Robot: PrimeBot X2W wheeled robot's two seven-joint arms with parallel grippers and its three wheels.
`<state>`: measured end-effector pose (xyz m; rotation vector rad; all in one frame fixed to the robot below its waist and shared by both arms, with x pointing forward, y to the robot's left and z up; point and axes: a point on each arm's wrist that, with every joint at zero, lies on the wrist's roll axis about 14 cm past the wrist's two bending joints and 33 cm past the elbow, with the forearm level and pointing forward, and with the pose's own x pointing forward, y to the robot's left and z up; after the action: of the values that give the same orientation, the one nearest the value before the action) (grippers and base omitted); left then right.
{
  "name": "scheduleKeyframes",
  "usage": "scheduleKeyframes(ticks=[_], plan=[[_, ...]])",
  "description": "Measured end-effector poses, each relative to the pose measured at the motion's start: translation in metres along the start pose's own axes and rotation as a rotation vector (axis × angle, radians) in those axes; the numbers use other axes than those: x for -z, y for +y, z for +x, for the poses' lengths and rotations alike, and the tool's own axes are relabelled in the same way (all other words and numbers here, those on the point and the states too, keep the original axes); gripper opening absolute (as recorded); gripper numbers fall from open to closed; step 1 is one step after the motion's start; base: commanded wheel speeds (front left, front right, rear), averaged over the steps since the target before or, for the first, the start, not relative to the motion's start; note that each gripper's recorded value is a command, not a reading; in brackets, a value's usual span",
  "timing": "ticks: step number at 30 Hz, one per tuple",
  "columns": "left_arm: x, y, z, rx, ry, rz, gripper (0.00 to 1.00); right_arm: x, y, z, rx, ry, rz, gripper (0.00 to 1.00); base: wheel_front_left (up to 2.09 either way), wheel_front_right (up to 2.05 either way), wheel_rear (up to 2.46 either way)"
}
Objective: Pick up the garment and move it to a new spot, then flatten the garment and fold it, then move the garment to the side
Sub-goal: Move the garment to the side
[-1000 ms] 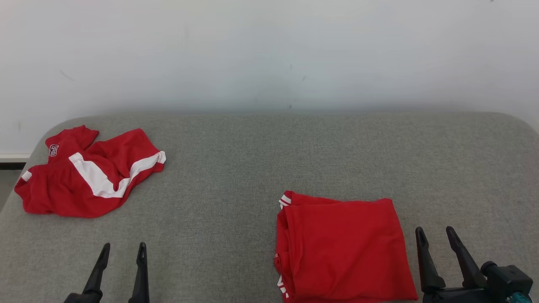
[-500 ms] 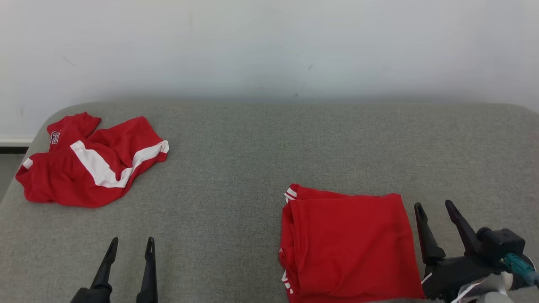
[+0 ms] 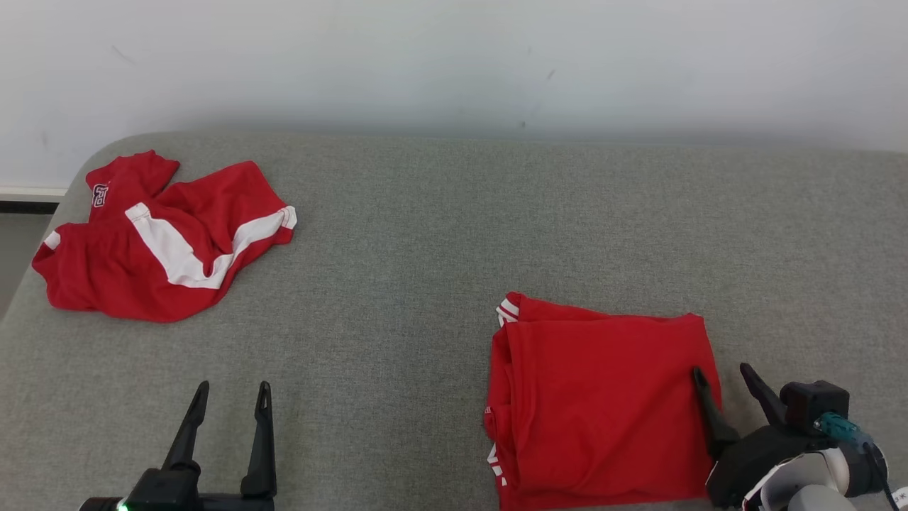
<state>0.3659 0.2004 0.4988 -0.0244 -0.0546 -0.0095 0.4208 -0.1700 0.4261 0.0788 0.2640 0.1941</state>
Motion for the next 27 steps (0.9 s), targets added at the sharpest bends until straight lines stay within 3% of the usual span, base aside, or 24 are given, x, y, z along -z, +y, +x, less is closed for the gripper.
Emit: scheduleKeyframes(ticks=[9, 10, 11, 13, 19, 27], plan=[[0.002, -0.005, 0.008, 0.008, 0.004, -0.002, 1.0, 0.043, 0.008, 0.005, -0.005, 0.162, 0.025, 1.0, 0.0, 0.0, 0.0], [0.003, -0.005, 0.009, 0.009, 0.005, -0.002, 1.0, 0.046, 0.01, 0.006, -0.007, 0.179, 0.035, 0.82, 0.0, 0.0, 0.0], [0.004, -0.005, 0.01, 0.009, 0.008, -0.002, 1.0, 0.049, 0.01, 0.006, -0.004, 0.19, 0.044, 0.37, 0.0, 0.0, 0.0], [0.005, -0.004, 0.012, 0.008, 0.011, -0.002, 1.0, 0.05, 0.011, 0.009, -0.006, 0.197, 0.05, 0.0, 0.0, 0.0, 0.0], [0.01, -0.002, 0.015, 0.003, 0.024, -0.006, 1.0, 0.041, 0.009, 0.02, -0.007, 0.178, 0.064, 0.0, 0.0, 0.0, 0.0], [0.011, -0.006, 0.035, 0.014, 0.016, -0.006, 1.0, -0.007, -0.021, 0.062, 0.014, 0.077, 0.012, 0.0, 0.0, 0.0, 0.0]])
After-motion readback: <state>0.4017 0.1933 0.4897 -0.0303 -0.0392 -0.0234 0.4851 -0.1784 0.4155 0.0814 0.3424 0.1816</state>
